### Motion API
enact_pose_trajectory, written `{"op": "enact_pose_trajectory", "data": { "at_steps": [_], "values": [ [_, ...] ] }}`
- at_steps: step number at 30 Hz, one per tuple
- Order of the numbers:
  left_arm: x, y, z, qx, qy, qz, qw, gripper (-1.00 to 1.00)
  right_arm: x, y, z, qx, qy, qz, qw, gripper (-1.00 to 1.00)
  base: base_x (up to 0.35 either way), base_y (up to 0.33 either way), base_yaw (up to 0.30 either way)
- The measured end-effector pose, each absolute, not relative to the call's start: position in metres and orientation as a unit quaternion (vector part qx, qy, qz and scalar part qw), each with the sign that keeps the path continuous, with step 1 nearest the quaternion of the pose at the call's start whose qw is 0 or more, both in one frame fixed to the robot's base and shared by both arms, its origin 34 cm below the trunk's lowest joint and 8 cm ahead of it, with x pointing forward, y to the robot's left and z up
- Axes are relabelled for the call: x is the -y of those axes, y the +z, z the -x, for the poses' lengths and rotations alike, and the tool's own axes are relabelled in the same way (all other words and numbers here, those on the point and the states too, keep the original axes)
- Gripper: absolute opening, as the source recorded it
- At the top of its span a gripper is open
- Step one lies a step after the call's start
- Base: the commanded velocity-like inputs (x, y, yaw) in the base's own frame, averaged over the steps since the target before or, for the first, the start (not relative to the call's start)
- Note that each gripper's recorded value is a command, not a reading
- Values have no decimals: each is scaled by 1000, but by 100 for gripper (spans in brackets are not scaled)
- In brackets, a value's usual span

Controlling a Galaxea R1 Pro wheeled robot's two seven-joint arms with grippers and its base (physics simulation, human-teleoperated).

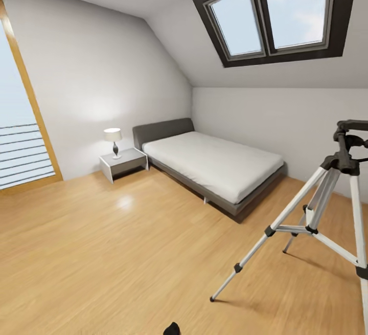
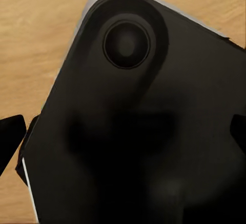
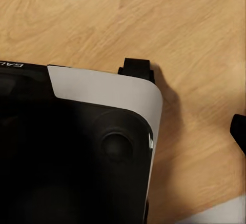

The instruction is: Attach the digital camera to the camera tripod in the bedroom.

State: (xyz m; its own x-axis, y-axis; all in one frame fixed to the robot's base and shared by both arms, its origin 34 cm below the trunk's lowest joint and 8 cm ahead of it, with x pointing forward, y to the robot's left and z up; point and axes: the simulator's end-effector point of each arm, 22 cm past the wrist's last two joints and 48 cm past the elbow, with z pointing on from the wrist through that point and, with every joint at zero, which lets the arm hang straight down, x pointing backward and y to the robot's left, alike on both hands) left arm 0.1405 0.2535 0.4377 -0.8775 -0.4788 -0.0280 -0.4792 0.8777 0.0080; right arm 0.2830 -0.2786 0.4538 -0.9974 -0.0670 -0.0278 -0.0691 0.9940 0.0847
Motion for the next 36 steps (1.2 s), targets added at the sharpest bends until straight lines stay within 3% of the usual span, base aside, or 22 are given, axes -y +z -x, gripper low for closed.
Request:
{"op": "enact_pose_trajectory", "data": {
  "at_steps": [36],
  "values": [
    [-253, 438, -142, -961, 7, 275, 14, 100, 282, 453, -286, -995, 35, 85, 39, 100, 8, 0, 300]
  ]
}}
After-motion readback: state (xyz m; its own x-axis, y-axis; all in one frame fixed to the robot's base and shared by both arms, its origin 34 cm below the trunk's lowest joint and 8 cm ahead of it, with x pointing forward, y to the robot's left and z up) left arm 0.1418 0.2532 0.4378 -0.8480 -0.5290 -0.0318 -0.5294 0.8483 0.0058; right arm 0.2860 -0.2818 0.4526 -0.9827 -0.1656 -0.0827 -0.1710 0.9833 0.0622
